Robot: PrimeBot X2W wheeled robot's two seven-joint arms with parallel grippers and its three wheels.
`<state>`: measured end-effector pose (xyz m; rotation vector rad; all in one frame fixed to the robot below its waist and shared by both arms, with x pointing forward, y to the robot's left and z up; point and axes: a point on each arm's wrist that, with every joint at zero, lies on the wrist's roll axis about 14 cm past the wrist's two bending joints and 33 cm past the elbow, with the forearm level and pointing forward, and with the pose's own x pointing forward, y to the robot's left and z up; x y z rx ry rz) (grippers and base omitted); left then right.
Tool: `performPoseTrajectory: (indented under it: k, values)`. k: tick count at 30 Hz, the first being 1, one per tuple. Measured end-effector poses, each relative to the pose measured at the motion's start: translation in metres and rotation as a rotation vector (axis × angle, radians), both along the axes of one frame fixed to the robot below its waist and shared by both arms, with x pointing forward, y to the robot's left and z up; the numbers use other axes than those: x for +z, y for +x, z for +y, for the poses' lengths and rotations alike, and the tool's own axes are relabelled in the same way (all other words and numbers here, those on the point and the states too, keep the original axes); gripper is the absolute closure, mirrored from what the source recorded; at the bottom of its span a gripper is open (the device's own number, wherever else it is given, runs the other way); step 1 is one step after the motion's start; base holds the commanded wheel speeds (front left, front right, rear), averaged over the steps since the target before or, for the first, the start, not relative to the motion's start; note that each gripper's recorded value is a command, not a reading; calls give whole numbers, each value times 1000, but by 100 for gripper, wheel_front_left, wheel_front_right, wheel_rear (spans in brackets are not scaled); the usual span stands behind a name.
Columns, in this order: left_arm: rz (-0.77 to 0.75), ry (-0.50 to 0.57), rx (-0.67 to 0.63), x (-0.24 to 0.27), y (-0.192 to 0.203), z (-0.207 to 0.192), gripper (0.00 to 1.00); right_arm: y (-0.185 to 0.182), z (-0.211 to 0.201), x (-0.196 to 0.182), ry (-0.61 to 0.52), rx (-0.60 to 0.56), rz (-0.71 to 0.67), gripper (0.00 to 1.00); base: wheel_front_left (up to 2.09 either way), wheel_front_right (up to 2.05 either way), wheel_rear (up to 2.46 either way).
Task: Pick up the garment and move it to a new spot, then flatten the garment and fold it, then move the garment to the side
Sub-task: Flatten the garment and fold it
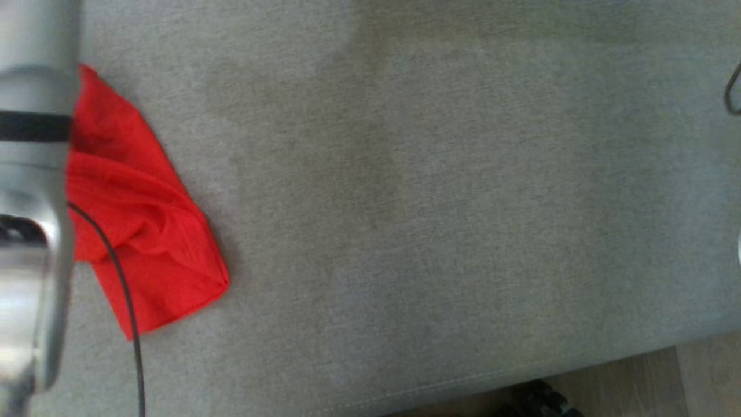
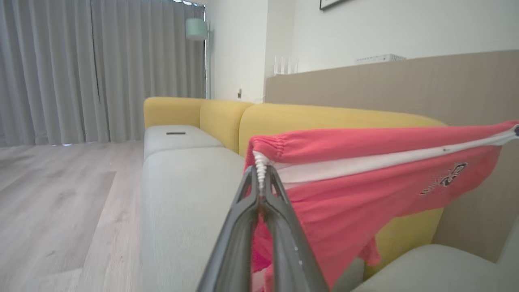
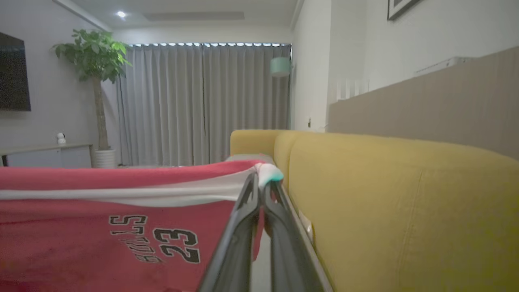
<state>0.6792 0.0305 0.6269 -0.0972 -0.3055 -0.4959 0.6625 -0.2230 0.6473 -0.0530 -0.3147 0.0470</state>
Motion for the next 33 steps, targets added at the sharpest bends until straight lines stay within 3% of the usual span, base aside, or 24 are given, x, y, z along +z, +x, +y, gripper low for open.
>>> performPoseTrajectory:
  k: [7, 14, 21, 33]
  values:
    - [219, 78, -39, -102, -33, -8, 100, -12, 5, -122, -16, 11, 305, 100, 0, 0, 0]
    - [408, 119, -104, -176, -99, -16, 100, -59, -7, -190, -68, 18, 536, 100, 0, 0, 0]
    - [446, 184, -179, -190, -158, -24, 100, -122, -26, -223, -136, 47, 688, 100, 0, 0, 0]
    - [451, 203, -265, -187, -232, -36, 100, -197, -52, -224, -144, 67, 783, 100, 0, 0, 0]
